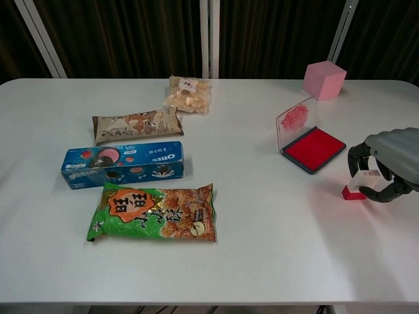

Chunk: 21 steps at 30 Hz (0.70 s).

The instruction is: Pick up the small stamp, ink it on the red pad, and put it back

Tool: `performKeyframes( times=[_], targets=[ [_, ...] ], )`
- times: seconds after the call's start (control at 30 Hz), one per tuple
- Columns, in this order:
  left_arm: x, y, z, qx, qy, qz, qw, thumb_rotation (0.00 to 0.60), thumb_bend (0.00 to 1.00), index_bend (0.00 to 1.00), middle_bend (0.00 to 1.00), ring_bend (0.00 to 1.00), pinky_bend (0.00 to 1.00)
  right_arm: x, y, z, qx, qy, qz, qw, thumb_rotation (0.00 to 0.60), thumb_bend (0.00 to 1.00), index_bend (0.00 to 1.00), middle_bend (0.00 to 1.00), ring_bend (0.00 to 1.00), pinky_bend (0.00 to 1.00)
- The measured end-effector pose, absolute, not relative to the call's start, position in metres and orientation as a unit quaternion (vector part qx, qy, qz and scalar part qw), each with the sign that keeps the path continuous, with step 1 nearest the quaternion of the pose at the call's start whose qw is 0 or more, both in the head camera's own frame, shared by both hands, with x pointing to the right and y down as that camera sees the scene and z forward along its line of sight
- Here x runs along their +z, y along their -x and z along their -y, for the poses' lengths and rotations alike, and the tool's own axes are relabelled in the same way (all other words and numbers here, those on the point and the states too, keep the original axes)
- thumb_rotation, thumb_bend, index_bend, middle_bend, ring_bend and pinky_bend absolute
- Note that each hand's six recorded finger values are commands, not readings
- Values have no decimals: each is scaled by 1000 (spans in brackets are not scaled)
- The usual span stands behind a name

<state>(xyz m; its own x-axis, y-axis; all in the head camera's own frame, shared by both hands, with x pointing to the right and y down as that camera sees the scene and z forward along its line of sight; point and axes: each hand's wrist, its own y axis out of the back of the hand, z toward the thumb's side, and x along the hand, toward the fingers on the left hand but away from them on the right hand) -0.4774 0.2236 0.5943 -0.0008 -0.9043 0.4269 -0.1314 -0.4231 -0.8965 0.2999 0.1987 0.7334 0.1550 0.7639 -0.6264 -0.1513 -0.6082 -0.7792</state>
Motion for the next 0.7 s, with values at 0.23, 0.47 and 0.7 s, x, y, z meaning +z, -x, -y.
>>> performKeyframes(
  times=[0.23, 0.47, 0.7],
  targets=[
    [594, 479, -224, -572, 620, -418, 337, 194, 166, 90, 118, 118, 207, 734, -299, -199, 607, 662, 229, 376, 600, 299, 477, 430, 589, 778],
    [594, 479, -224, -572, 620, -418, 338, 196, 166, 89, 118, 118, 207, 734, -300, -201, 606, 667, 222, 371, 600, 267, 356, 360, 580, 777],
    [594, 478, -224, -572, 620, -418, 338, 195, 167, 90, 118, 118, 207, 728, -303, -201, 606, 669, 220, 370, 600, 232, 235, 297, 563, 766]
  ],
)
